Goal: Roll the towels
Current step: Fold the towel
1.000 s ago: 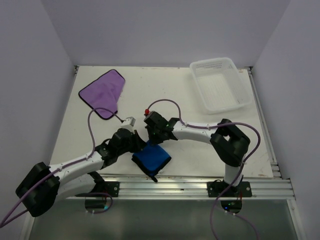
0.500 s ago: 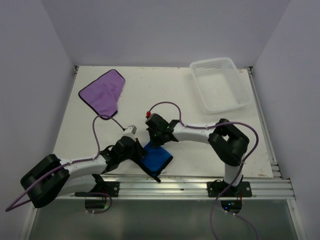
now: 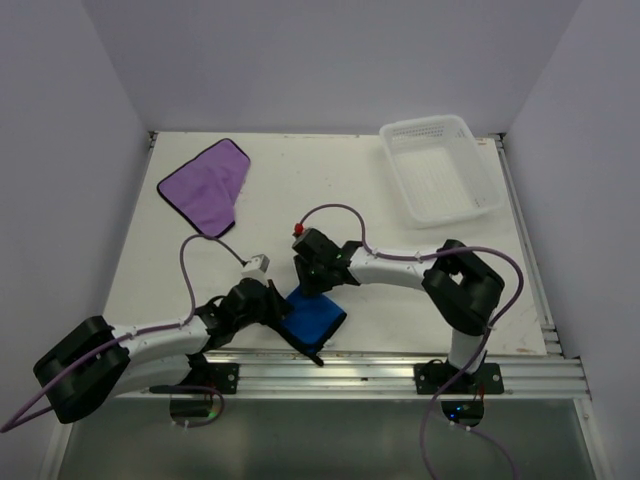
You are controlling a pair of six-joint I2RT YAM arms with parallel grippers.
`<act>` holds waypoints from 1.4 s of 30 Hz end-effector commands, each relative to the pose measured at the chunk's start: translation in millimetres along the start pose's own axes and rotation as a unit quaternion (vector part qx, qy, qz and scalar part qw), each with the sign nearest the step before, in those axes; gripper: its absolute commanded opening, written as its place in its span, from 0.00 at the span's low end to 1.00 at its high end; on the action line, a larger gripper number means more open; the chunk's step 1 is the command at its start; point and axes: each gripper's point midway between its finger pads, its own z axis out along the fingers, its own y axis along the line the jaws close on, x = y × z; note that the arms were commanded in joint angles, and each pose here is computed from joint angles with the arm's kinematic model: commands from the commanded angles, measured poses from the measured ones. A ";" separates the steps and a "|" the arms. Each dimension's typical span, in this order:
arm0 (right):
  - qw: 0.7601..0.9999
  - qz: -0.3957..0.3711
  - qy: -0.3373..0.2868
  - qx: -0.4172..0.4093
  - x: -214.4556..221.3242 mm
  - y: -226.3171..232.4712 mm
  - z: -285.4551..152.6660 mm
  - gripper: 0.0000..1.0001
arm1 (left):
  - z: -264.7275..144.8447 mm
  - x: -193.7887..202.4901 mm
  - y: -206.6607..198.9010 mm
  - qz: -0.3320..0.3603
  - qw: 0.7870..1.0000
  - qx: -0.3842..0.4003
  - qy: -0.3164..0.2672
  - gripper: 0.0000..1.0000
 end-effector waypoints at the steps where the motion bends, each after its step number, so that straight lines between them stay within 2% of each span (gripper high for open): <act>1: 0.999 -0.005 -0.020 0.032 -5.0 -18.2 -20.8 0.32 | -1.1 15.5 29.2 0.007 0.998 -0.054 0.019 0.00; 11: 0.999 0.008 -0.029 0.027 11.7 -30.0 -42.1 0.30 | 1.6 15.8 30.0 0.010 0.998 -0.060 0.021 0.00; 19: 0.999 0.000 -0.015 0.039 34.6 -46.3 -42.1 0.29 | 2.5 16.1 30.4 0.008 0.998 -0.060 0.022 0.00; 25: 0.999 -0.009 -0.007 0.052 47.5 -56.1 -41.6 0.21 | 2.7 14.3 30.6 0.013 0.998 -0.064 0.021 0.00; 34: 0.996 -0.032 -0.005 0.086 52.1 -63.9 -46.0 0.27 | 2.5 3.9 25.3 0.031 0.997 -0.063 0.007 0.00; 38: 0.994 -0.042 -0.023 0.095 39.7 -59.1 -56.8 0.35 | 4.5 -3.1 21.6 0.050 0.997 -0.063 -0.001 0.00; 42: 0.993 -0.044 -0.044 0.101 26.8 -56.8 -74.5 0.34 | 8.2 -7.2 18.2 0.063 0.996 -0.061 -0.005 0.00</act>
